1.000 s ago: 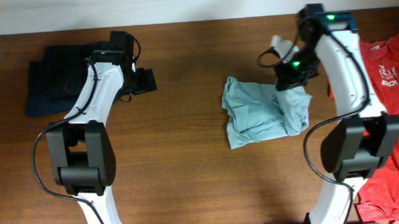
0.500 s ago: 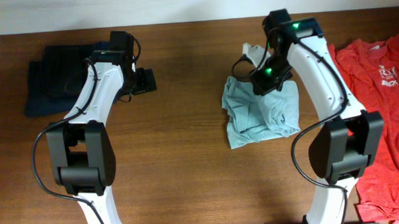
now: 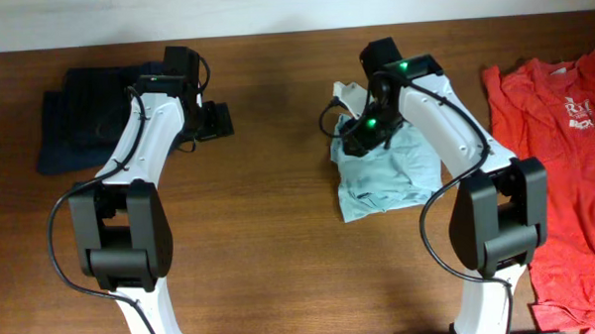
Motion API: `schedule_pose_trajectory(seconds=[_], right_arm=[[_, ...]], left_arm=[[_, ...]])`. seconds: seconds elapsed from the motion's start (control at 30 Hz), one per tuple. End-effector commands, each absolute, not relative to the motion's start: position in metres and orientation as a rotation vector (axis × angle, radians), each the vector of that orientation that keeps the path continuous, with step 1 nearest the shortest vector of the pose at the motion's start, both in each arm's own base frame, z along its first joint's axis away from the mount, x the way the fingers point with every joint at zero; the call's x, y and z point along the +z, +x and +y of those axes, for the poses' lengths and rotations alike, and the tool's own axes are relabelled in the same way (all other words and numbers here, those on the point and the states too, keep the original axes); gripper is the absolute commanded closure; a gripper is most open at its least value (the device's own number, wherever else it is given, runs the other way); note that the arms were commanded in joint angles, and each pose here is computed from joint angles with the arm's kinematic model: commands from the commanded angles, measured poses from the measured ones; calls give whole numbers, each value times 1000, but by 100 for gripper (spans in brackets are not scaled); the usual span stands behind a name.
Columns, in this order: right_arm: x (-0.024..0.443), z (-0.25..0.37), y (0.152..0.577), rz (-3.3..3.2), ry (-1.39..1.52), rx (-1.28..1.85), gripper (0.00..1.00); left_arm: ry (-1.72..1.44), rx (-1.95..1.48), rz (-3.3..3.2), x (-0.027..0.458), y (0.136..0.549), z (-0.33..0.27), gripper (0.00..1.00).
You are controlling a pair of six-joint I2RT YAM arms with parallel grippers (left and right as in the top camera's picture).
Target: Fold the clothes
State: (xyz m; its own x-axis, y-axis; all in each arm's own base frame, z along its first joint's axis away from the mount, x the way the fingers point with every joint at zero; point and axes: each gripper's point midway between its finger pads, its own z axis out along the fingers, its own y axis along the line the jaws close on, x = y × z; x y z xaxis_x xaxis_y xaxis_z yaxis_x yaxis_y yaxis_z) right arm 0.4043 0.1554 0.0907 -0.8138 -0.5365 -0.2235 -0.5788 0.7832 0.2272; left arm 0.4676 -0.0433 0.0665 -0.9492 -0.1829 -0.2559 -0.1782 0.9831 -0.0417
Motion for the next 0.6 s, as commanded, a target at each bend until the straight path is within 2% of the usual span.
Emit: schedule_pose_trajectory(seconds=[0.0, 0.23, 0.37, 0.5, 0.57], right_arm=[[97, 185, 401, 2758, -897, 659, 48], [114, 137, 406, 2863, -683, 597, 48], [111, 117, 390, 2960, -611, 622, 55], [106, 118, 383, 3009, -540, 645, 70], [99, 120, 379, 3039, -498, 651, 74]], left_arm=[[-262, -42, 2833, 80, 472, -44, 1], [-262, -41, 2833, 80, 472, -44, 1], [-262, -42, 2833, 80, 472, -44, 1], [-262, -42, 2833, 80, 472, -44, 1], [-262, -41, 2833, 80, 472, -44, 1]])
